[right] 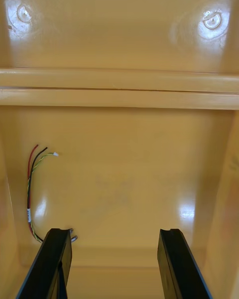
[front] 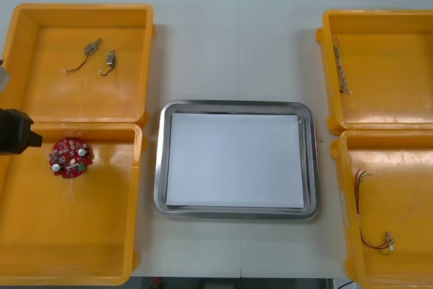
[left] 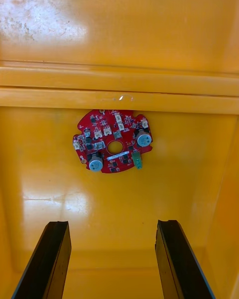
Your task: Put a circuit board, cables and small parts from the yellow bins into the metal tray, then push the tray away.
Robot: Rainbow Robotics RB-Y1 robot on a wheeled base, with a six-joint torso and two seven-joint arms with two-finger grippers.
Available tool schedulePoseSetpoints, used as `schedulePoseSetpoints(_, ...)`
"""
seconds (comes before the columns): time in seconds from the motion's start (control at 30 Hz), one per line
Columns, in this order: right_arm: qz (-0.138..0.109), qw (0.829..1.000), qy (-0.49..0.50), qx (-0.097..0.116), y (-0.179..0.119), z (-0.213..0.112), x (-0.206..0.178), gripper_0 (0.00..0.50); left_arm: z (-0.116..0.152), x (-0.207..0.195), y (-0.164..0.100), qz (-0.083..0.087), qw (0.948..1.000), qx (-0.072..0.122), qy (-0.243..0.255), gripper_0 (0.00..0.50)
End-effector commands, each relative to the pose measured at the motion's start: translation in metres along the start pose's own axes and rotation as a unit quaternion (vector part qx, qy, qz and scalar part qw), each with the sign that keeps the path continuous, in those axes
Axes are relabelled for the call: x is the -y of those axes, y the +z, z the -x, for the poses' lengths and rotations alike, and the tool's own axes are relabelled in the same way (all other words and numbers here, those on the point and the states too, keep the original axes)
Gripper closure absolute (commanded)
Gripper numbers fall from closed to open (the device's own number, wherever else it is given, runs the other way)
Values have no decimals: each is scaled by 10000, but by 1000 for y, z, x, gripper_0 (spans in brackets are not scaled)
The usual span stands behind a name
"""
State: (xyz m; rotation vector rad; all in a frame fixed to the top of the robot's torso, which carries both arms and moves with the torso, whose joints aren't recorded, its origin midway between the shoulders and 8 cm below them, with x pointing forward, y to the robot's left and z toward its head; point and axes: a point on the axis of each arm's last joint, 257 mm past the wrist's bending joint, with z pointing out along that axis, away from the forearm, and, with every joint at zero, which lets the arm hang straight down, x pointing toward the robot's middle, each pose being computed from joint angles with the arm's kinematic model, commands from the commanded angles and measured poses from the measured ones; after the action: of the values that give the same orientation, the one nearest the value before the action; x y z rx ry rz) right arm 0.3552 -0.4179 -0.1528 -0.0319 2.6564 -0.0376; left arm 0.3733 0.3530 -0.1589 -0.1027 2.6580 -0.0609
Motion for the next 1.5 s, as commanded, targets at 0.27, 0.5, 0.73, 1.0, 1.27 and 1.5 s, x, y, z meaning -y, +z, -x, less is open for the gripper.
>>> schedulePoseSetpoints(0.27,-223,9995,206,17,-12,1,17,0,3,-15,-12,265,9989,108,374,0)
schedulePoseSetpoints(0.5,-223,9995,206,17,-12,1,17,0,3,-15,-12,265,9989,108,374,0)
schedulePoseSetpoints(0.73,-223,9995,206,17,-12,1,17,0,3,-15,-12,265,9989,108,374,0)
schedulePoseSetpoints(1.0,-223,9995,206,17,-12,1,17,0,3,-15,-12,265,9989,108,374,0)
schedulePoseSetpoints(1.27,-223,9995,206,17,-12,1,17,0,3,-15,-12,265,9989,108,374,0)
schedulePoseSetpoints(1.5,-223,9995,206,17,-12,1,17,0,3,-15,-12,265,9989,108,374,0)
